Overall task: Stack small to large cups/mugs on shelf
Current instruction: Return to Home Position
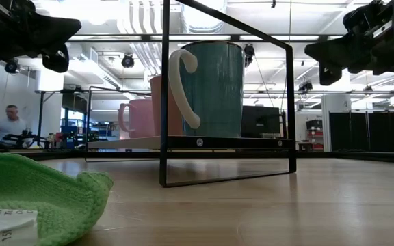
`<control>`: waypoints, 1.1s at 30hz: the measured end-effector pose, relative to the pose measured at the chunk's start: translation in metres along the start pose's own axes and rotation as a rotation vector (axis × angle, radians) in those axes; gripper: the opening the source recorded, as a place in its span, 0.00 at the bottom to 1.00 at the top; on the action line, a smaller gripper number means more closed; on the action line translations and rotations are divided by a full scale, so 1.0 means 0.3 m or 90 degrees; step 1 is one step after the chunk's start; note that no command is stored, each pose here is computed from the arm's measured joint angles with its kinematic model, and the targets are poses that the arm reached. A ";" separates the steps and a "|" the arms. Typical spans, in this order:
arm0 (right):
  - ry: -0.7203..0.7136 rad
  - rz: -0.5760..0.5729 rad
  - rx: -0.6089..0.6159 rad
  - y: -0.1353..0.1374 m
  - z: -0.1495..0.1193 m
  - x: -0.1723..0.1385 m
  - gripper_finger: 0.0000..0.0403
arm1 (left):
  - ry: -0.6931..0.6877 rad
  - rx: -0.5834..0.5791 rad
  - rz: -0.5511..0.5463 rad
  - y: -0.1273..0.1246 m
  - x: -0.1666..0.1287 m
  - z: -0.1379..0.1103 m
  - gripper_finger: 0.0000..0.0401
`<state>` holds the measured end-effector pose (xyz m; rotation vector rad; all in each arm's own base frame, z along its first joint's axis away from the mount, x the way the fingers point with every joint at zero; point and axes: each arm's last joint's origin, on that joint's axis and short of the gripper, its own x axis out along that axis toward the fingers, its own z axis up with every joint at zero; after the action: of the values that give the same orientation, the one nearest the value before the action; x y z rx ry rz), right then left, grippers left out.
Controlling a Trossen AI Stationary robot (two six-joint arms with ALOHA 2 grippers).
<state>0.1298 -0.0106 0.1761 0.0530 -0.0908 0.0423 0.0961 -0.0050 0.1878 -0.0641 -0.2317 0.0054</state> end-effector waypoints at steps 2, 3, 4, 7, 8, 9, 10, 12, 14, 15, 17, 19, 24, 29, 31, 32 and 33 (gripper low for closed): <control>-0.001 0.003 0.004 0.001 0.001 -0.001 0.02 | 0.000 0.000 0.000 0.000 0.000 0.000 0.00; 0.000 0.005 0.004 0.002 0.001 -0.002 0.02 | 0.000 0.000 0.000 0.000 0.000 0.000 0.00; -0.004 0.006 0.003 0.002 0.004 -0.004 0.02 | 0.000 -0.001 0.000 0.000 0.000 0.000 0.00; -0.021 0.009 0.007 0.004 0.014 -0.010 0.02 | 0.000 -0.004 0.000 0.000 0.000 0.000 0.00; -0.026 0.009 0.006 0.005 0.017 -0.013 0.02 | -0.001 -0.010 0.000 0.000 0.000 0.000 0.00; -0.029 0.009 0.005 0.006 0.019 -0.016 0.02 | -0.001 -0.017 0.000 0.000 0.000 0.000 0.00; -0.031 0.010 0.005 0.007 0.021 -0.020 0.02 | -0.002 -0.019 0.000 0.000 0.000 0.002 0.00; -0.032 0.010 0.004 0.008 0.024 -0.029 0.02 | -0.003 -0.018 0.000 0.000 0.000 0.004 0.00; -0.027 0.009 0.005 0.009 0.022 -0.038 0.02 | -0.004 -0.018 0.000 0.000 0.000 0.006 0.00; -0.025 0.009 0.005 0.010 0.021 -0.043 0.02 | -0.004 -0.018 0.000 0.000 0.000 0.006 0.00; -0.024 0.009 0.007 0.011 0.022 -0.052 0.02 | -0.005 -0.018 0.000 0.000 0.000 0.006 0.00; -0.022 0.009 0.007 0.013 0.021 -0.061 0.02 | -0.003 -0.018 0.001 0.000 0.000 0.004 0.00; -0.019 0.009 0.010 0.016 0.020 -0.080 0.02 | -0.002 -0.017 0.001 0.000 0.000 0.002 0.00; 0.003 0.007 0.026 0.017 0.007 -0.096 0.02 | -0.001 0.003 0.001 0.000 0.000 0.001 0.00; 0.005 0.007 0.026 0.018 0.004 -0.101 0.02 | 0.000 0.002 0.001 0.000 0.000 0.000 0.00; 0.003 0.007 0.026 0.018 0.005 -0.104 0.02 | 0.000 0.002 0.002 0.000 0.000 0.000 0.00; 0.000 0.007 0.025 0.019 0.006 -0.106 0.02 | 0.000 0.002 0.002 0.000 0.000 0.000 0.00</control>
<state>0.0978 -0.0064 0.1752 0.0921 -0.0898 0.0547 0.0961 -0.0049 0.1877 -0.0608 -0.2314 0.0083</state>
